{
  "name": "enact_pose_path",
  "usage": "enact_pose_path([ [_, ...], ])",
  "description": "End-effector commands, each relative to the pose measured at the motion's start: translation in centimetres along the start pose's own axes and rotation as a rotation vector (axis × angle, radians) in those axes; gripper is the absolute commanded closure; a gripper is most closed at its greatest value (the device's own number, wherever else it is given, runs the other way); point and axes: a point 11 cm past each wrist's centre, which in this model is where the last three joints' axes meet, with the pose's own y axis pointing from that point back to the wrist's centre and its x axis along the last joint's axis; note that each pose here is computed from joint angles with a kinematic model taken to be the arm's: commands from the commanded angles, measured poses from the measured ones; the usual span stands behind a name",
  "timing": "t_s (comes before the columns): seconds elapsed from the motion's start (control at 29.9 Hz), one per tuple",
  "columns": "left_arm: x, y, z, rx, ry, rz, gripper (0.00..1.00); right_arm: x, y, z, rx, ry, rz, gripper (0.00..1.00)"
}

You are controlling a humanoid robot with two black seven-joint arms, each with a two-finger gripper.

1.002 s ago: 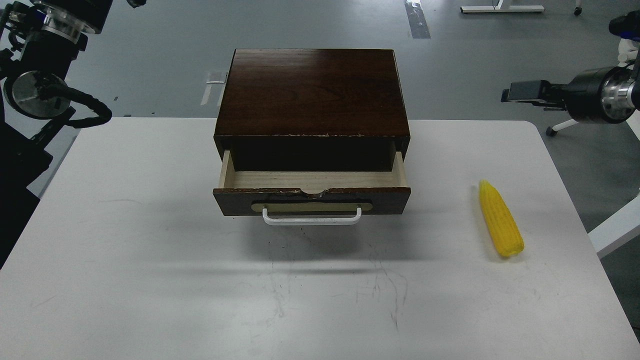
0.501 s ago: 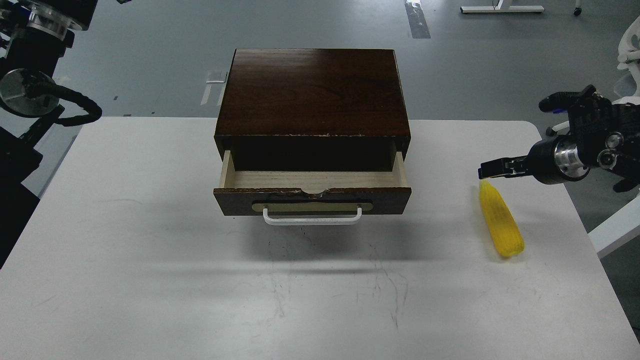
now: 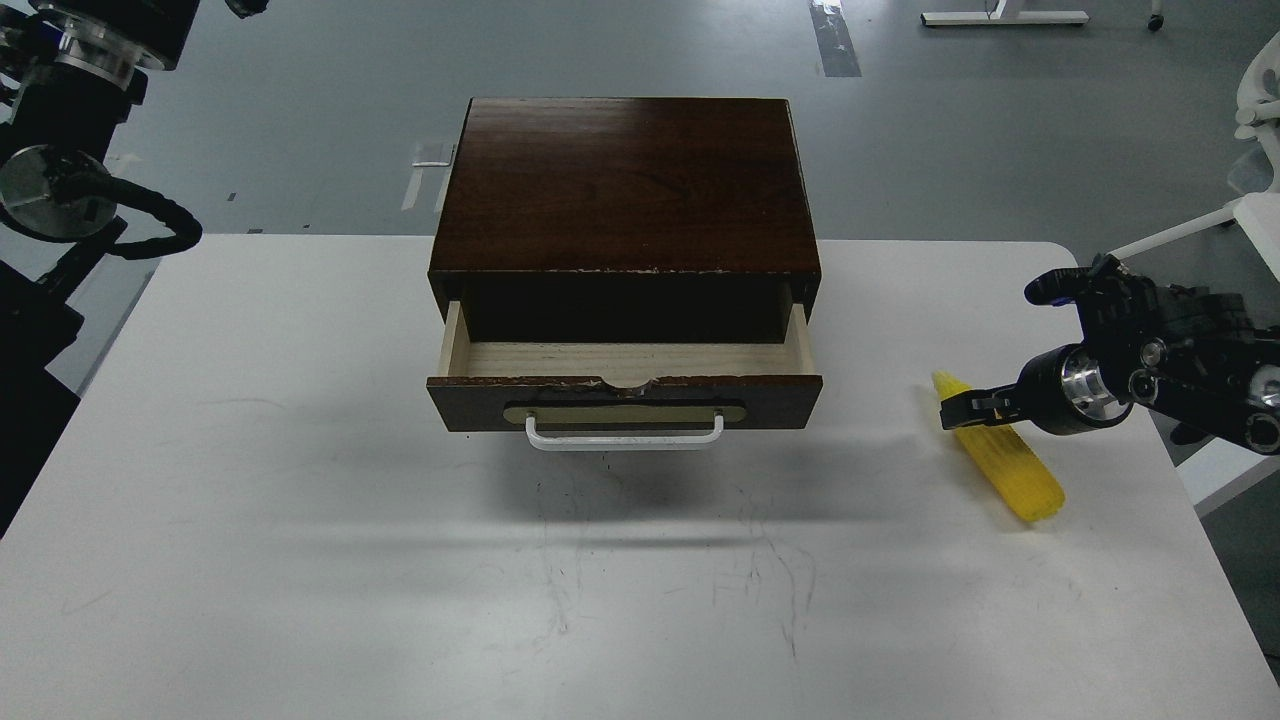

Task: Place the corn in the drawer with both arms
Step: 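Reach the right gripper to the yellow corn and grasp it, then lift the corn with the right gripper and carry it over the drawer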

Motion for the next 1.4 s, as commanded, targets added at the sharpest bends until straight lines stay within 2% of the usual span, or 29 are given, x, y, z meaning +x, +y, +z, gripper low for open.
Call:
enact_pose_path([
  [0.0, 0.2, 0.1, -0.1, 0.003, -0.002, 0.004, 0.02, -0.8, -0.3, 0.6, -0.009, -0.011, -0.015, 0.36],
  [0.07, 0.3, 0.3, -0.2, 0.007, -0.001, 0.008, 0.02, -1.0, -0.3, 0.7, -0.009, -0.014, -0.017, 0.39],
  [0.1, 0.3, 0.3, -0.2, 0.008, -0.003, 0.007, 0.02, -1.0, -0.3, 0.8, -0.01, -0.015, -0.017, 0.42],
  [0.13, 0.3, 0.3, -0.2, 0.008, -0.003, 0.007, 0.02, -1.0, -0.3, 0.7, -0.009, -0.014, -0.016, 0.5],
  [0.17, 0.3, 0.3, -0.2, 0.008, -0.003, 0.007, 0.02, -1.0, -0.3, 0.7, -0.009, -0.014, -0.016, 0.5],
  [0.23, 0.4, 0.3, -0.2, 0.008, -0.004, 0.009, 0.02, -0.9, -0.2, 0.7, -0.008, -0.013, -0.014, 0.67],
  [0.3, 0.4, 0.3, -0.1, 0.01, -0.005, 0.01, 0.02, -0.7, -0.1, 0.6, -0.008, -0.011, -0.011, 0.79],
  [0.33, 0.4, 0.4, -0.1, 0.009, -0.007, 0.01, 0.02, -0.4, 0.1, 0.6, -0.01, -0.01, -0.005, 0.88],
  [0.43, 0.7, 0.5, 0.4, 0.008, -0.019, 0.013, 0.02, 0.9, 1.0, 0.9, -0.022, -0.007, 0.026, 1.0],
  [0.6, 1.0, 0.6, 1.0, 0.002, -0.034, 0.018, 0.02, 3.4, 3.4, 0.6, -0.003, -0.011, 0.094, 1.0],
  [0.67, 1.1, 0.7, 1.2, 0.004, -0.041, 0.019, 0.02, 6.2, 6.0, -0.2, 0.011, 0.011, 0.165, 1.0],
  [0.8, 1.1, 0.8, 1.7, 0.001, -0.053, 0.017, 0.02, 12.7, 12.9, -5.0, 0.065, 0.132, 0.332, 1.0],
  [0.94, 1.1, 0.8, 1.9, -0.003, -0.052, 0.016, 0.02, 16.4, 18.0, -9.4, 0.099, 0.242, 0.449, 1.0],
  [0.97, 1.1, 0.8, 1.7, 0.001, -0.051, 0.016, 0.02, 17.2, 19.2, -11.9, 0.119, 0.307, 0.472, 1.0],
  [1.0, 1.1, 0.8, 1.6, 0.004, -0.05, 0.015, 0.02, 17.4, 19.5, -15.4, 0.144, 0.392, 0.473, 1.0],
  [1.17, 1.3, 1.0, 0.8, 0.036, -0.058, 0.02, 0.02, 17.1, 19.2, -25.7, 0.16, 0.698, 0.473, 1.0],
  [1.37, 2.1, 2.0, 0.0, 0.081, -0.079, 0.036, 0.02, 15.0, 18.2, -33.3, 0.145, 0.973, 0.469, 1.0],
])
